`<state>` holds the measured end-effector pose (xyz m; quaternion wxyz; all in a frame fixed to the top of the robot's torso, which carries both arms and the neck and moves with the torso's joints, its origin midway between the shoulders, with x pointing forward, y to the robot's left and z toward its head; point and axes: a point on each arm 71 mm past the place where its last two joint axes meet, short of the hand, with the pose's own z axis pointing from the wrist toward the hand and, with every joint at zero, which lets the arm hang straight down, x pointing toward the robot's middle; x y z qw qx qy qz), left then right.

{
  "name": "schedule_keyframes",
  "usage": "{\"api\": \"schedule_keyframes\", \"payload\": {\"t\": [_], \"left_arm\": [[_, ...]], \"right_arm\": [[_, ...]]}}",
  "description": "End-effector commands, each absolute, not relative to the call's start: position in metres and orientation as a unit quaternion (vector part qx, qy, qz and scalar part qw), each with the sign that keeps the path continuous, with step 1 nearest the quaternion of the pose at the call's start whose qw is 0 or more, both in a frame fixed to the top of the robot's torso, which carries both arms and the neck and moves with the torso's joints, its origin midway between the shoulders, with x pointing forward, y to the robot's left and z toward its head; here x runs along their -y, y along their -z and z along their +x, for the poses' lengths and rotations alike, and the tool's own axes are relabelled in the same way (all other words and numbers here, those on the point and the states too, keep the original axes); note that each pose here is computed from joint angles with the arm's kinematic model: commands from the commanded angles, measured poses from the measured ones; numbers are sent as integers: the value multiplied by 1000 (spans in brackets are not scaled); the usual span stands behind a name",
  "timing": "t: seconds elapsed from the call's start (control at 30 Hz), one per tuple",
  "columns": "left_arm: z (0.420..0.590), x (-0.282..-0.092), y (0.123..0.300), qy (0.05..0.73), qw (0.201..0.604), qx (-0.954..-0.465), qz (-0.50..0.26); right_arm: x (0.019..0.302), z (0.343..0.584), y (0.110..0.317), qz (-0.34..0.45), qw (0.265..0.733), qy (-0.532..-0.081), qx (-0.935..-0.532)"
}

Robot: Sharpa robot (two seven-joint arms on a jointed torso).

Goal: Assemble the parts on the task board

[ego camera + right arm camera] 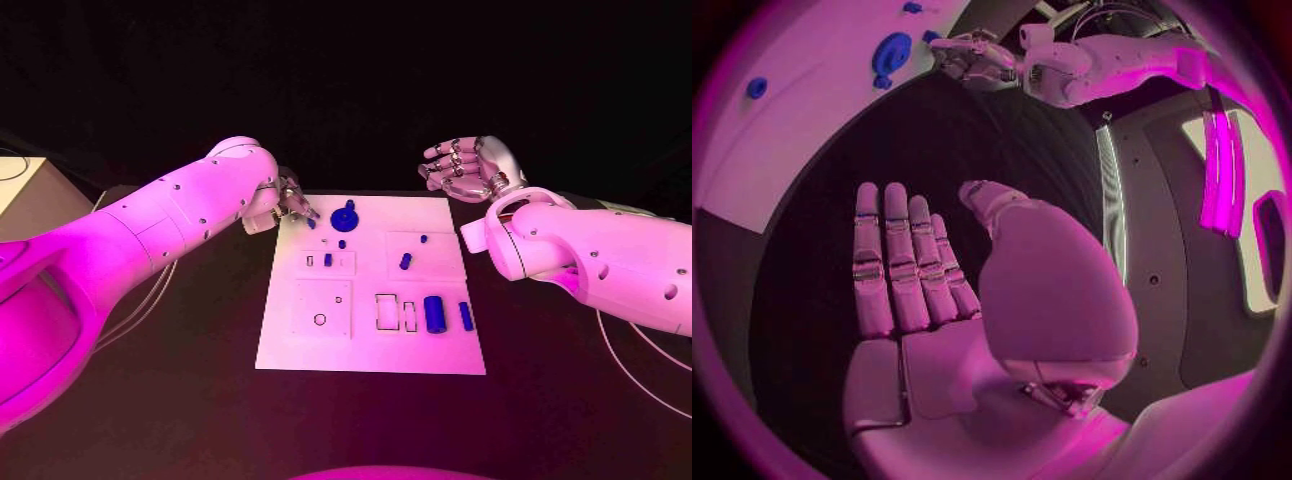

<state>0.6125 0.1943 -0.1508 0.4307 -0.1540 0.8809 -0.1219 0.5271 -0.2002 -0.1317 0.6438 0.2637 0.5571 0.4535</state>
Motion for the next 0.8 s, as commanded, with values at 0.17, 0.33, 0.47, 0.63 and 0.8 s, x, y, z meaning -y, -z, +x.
{"api": "schedule_keyframes", "payload": {"t": [0.17,0.33,0.47,0.63,0.8], "left_arm": [[611,-191,151,130,420,-886,-150],[611,-191,151,132,421,-884,-152],[611,-191,150,136,422,-883,-156],[611,-190,149,142,428,-878,-163],[610,-190,147,150,433,-872,-172]], "right_arm": [[200,527,129,259,652,-458,-546],[200,527,129,259,653,-459,-544],[200,527,129,260,653,-459,-543],[200,527,129,260,653,-459,-543],[200,527,129,260,653,-459,-543]]}}
